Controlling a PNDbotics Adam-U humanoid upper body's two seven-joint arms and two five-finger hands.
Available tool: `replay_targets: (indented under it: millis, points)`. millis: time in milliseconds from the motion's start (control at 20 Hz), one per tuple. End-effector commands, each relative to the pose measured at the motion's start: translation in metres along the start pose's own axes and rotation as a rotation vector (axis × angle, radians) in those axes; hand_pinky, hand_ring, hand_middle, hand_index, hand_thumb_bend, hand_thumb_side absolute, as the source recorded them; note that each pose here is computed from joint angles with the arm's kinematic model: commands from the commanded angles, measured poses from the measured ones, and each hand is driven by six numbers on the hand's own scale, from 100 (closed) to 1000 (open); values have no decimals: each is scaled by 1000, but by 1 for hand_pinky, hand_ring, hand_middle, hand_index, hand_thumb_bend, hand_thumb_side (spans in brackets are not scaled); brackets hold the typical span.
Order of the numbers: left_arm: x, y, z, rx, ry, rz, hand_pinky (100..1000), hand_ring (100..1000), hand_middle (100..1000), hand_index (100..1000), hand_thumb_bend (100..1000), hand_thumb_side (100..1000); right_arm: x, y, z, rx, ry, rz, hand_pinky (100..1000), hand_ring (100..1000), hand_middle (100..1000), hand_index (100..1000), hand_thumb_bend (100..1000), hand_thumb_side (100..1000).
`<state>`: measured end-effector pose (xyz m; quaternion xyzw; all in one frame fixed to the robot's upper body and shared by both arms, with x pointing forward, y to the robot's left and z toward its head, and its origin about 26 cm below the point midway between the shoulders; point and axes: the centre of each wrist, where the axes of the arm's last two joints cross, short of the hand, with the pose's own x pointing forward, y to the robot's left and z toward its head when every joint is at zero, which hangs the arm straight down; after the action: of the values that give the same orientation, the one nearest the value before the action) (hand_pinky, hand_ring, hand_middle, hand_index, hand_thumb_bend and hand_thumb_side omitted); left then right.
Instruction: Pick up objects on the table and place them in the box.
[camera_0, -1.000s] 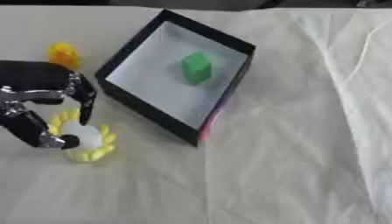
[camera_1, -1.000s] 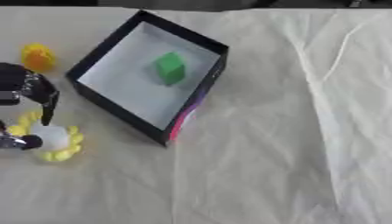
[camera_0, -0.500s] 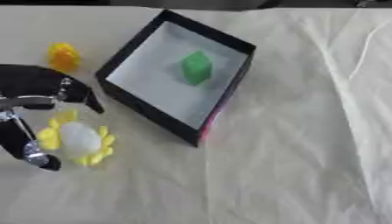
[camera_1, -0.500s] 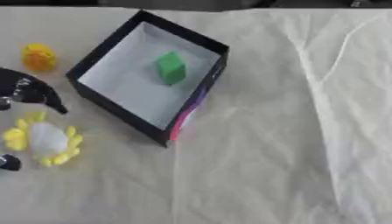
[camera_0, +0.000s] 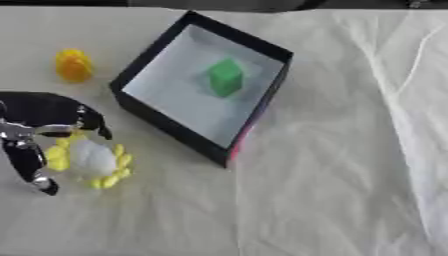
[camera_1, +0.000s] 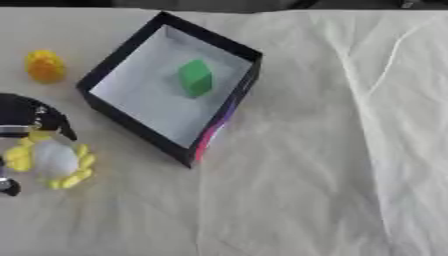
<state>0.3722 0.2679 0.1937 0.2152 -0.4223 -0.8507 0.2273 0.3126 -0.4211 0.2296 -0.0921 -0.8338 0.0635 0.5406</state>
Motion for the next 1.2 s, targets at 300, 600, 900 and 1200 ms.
replay_targets:
  millis: [300, 600, 900, 1200]
  points:
    - [-3, 2, -4, -8, -71, -7, 762, 724, 600, 732, 561, 100, 9, -7, -2, -6, -18, 26, 1000, 682, 617, 786, 100, 633]
    - [1, 14, 5, 61, -71, 21, 671, 612, 486, 594, 426, 100, 7, -7, -2, -4, -11, 27, 1000, 682, 618, 788, 100, 638]
    - [8, 34, 28, 205, -52, -1, 638, 569, 435, 531, 449, 100, 8, -8, -1, -3, -15, 29, 1000, 682, 618, 789, 100, 631]
    - [26, 82, 78, 404, -71, -101, 635, 571, 443, 531, 570, 100, 12, -9, -1, 4, -25, 35, 1000, 683, 619, 789, 100, 623]
